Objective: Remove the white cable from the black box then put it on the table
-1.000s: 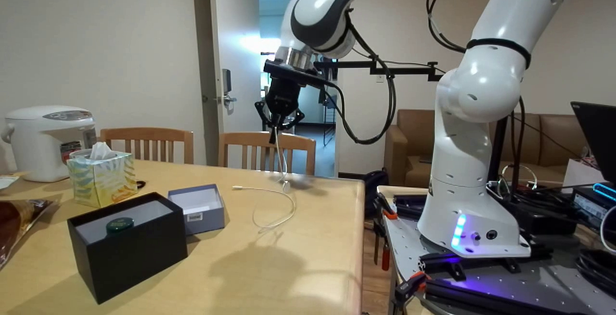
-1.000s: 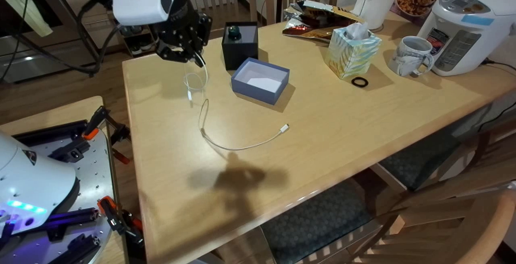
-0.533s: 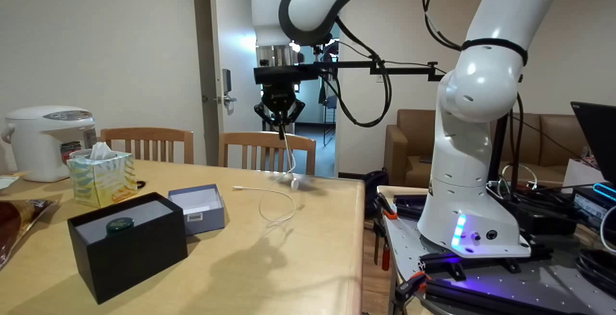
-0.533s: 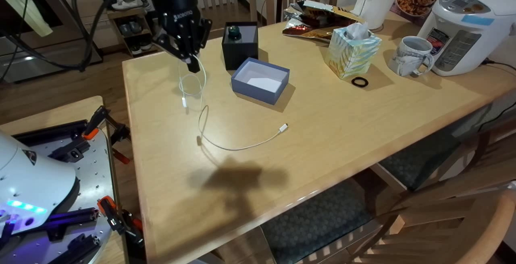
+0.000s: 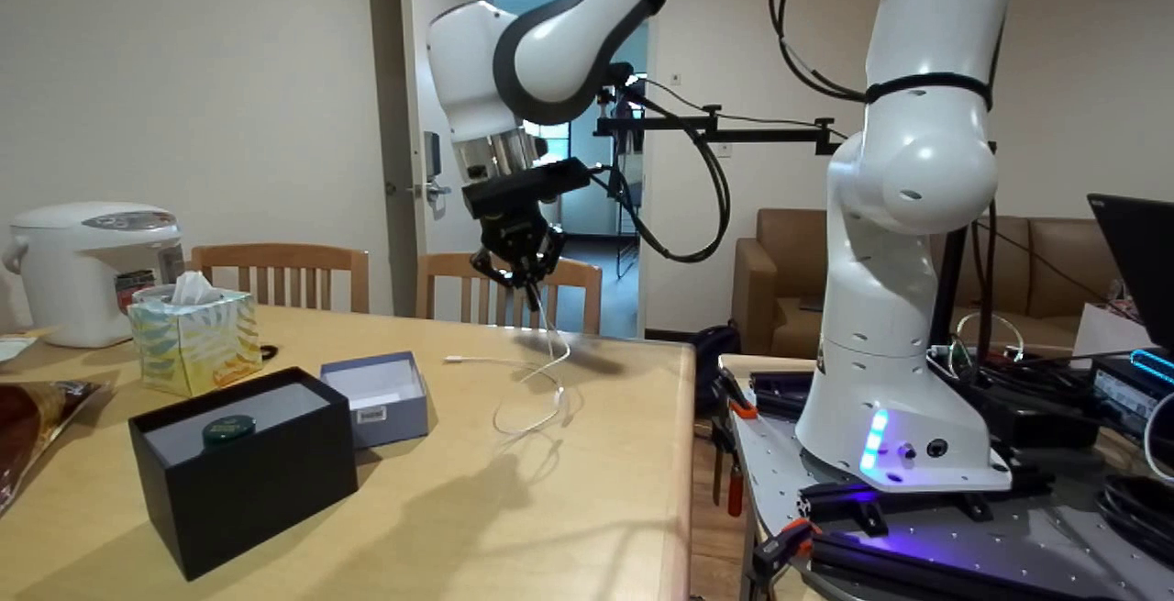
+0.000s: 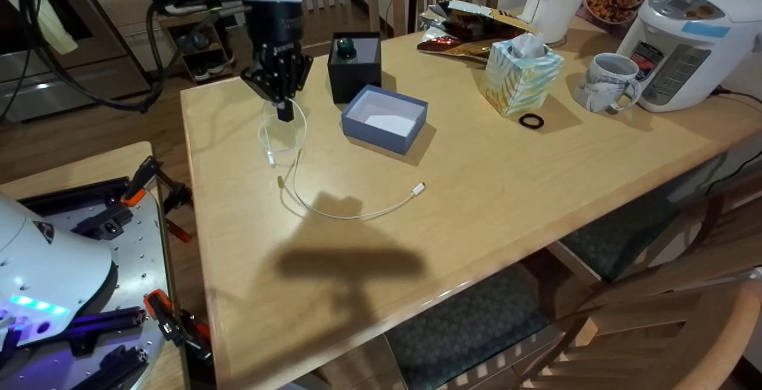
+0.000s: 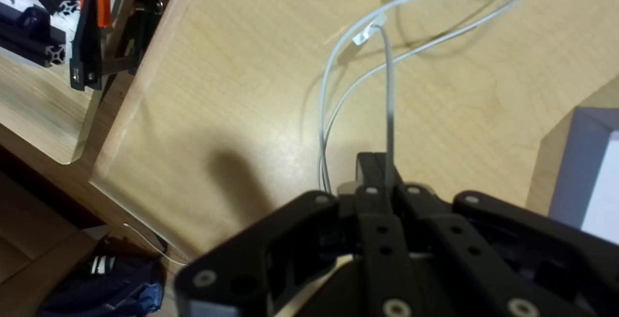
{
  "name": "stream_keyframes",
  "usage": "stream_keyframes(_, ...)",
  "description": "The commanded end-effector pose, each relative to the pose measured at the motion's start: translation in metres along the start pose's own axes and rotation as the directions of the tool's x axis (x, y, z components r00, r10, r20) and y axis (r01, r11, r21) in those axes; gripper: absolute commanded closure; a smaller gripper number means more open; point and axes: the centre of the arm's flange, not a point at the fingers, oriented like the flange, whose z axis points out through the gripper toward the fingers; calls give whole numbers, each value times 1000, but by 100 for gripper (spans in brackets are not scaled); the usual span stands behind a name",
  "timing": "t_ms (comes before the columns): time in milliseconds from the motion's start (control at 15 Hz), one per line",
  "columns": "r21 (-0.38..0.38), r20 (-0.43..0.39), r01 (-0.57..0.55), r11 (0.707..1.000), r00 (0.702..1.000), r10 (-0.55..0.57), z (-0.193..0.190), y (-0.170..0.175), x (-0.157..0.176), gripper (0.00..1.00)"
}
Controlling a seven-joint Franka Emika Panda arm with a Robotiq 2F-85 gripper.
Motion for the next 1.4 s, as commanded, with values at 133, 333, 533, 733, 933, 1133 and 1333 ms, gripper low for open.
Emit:
stream_keyframes(133,40,-12,75,996,997,-75,38,-37,14,99)
stream_keyframes(333,141,-78,89,986,994,-78,55,-50,24,99)
stream_keyframes(533,165,-100,99,981,992,-83,75,-56,31,99)
stream_keyframes(733,155,-78,96,983,993,-85,97,-56,30,99)
stream_keyframes(933,151,-41,89,984,996,-84,115,-53,24,99)
stream_keyframes(1133,182,-2,62,981,998,-63,123,-49,20,99)
stream_keyframes(1333,234,17,34,972,999,-39,117,-47,22,74)
